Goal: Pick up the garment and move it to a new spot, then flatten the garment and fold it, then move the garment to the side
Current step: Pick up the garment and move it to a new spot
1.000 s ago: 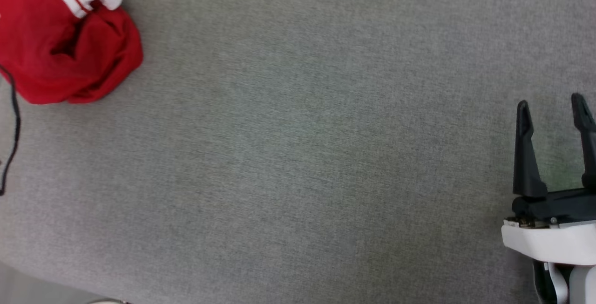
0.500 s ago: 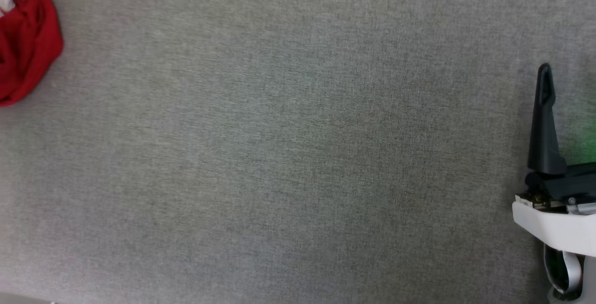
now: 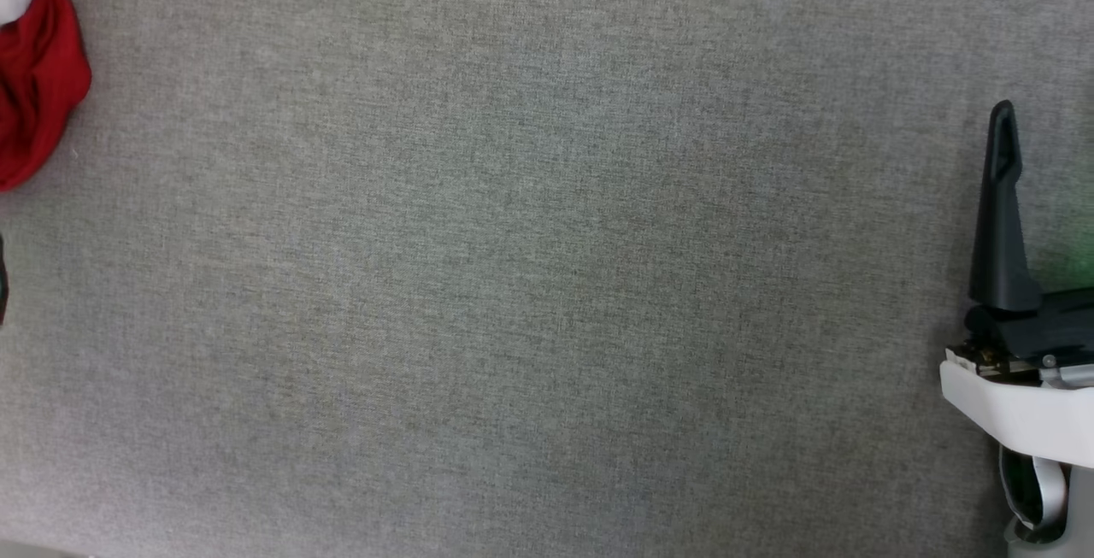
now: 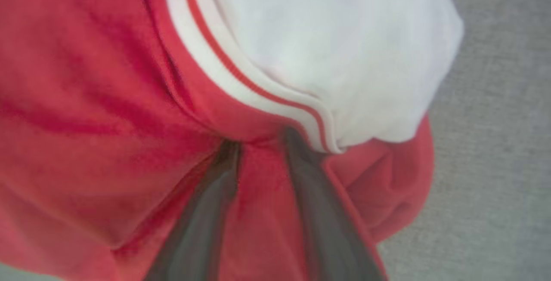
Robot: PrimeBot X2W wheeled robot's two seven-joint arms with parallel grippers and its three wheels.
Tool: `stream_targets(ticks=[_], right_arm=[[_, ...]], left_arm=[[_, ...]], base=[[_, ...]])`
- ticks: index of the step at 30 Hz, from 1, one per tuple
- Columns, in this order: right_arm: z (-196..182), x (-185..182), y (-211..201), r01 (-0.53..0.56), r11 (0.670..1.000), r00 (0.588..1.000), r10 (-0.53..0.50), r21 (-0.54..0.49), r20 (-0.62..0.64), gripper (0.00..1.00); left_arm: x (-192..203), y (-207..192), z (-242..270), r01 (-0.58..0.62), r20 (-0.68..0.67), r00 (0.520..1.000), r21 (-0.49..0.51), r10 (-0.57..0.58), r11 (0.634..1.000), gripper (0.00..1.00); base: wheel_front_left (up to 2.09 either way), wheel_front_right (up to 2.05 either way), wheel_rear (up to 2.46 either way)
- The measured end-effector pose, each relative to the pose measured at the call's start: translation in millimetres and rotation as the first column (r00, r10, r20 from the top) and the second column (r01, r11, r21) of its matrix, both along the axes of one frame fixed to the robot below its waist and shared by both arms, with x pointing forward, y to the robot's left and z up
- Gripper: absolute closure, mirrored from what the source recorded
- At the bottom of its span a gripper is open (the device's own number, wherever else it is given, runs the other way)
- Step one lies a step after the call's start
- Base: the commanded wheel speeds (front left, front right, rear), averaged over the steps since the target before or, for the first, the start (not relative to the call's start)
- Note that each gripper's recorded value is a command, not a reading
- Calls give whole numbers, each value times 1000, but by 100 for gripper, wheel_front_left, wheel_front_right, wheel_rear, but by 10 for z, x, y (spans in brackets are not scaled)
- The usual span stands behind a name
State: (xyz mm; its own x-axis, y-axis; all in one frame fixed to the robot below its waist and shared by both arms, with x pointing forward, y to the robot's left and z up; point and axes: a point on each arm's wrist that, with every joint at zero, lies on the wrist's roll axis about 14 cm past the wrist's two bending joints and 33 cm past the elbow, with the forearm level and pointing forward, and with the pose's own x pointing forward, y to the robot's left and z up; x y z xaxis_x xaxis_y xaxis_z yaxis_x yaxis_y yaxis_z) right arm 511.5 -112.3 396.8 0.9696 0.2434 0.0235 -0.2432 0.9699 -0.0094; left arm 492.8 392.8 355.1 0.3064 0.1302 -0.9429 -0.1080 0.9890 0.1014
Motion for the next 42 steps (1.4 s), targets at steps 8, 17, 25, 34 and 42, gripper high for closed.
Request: stream_targets(ticks=[8, 17, 25, 34, 42], right_arm=[[96, -51, 27, -10, 1000, 1000, 10, -4, -2, 0], [481, -218, -28, 3, 1000, 999, -4, 30, 36, 0], [825, -473, -149, 28, 998, 997, -32, 60, 70, 0], [1060, -875, -506, 122, 990, 989, -128, 70, 79, 0], [1210, -1215, -892, 234, 971, 966, -239, 55, 97, 0]], left_arm=[[98, 35, 327, 17, 92, 996, 16, -19, 1000, 100], [363, -147, 1370, 163, 298, 935, 128, -194, 978, 100], [482, -806, 2254, 358, 408, 805, 244, -430, 901, 100], [563, -2142, 2837, 615, 484, 557, 306, -675, 727, 100], [313, -3423, 3021, 818, 526, 283, 305, -802, 488, 100]], base=[[0, 0, 0], [0, 0, 0], [0, 0, 0], [0, 0, 0], [0, 0, 0]])
